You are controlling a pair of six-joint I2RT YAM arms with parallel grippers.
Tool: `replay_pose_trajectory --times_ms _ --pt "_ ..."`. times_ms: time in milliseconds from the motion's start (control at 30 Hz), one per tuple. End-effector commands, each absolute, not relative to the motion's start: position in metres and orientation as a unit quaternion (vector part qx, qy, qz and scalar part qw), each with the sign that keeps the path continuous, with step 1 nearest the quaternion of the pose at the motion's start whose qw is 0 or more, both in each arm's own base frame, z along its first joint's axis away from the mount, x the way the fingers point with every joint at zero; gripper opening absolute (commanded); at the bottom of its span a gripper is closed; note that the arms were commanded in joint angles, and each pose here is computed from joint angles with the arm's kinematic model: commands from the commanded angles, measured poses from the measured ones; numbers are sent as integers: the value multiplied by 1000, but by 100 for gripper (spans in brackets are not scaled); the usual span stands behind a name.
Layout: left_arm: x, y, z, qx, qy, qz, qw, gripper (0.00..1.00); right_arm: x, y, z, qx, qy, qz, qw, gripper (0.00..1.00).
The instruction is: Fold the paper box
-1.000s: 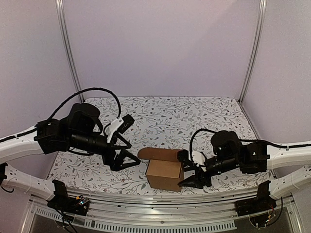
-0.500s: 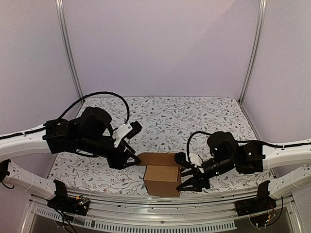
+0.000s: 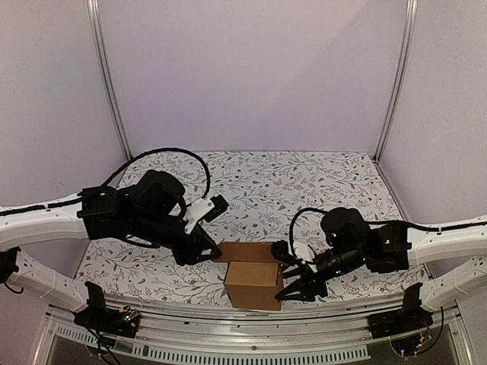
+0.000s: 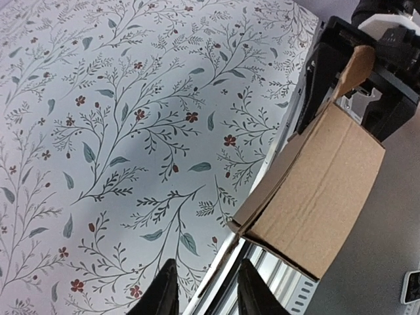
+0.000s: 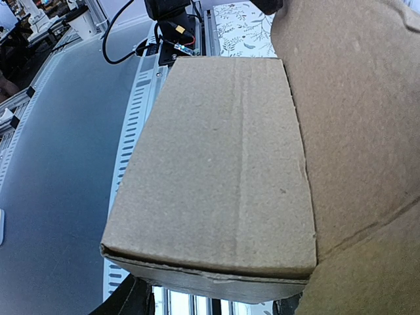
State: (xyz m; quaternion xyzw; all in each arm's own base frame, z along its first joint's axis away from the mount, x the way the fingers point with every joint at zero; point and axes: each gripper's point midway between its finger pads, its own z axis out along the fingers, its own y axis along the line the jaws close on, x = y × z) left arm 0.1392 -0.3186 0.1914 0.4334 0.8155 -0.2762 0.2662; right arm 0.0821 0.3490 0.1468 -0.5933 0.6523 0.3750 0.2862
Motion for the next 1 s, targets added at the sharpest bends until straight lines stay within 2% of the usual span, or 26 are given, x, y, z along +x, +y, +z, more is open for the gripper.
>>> replay_pose_trajectory --times_ms 0,133,300,333,967 --pt "135 -320 185 445 817 -265 252 26 88 356 158 -590 646 381 301 45" --pt "133 -324 185 450 814 -271 248 19 91 356 158 -587 650 374 306 43" --pt "133 -329 190 452 810 -280 247 1 100 355 155 -580 660 354 320 41" --pt "134 -330 191 451 810 -281 248 0 102 355 154 -578 663 350 322 41" --pt "154 -356 185 435 829 -258 237 0 130 363 91 -578 710 210 343 38"
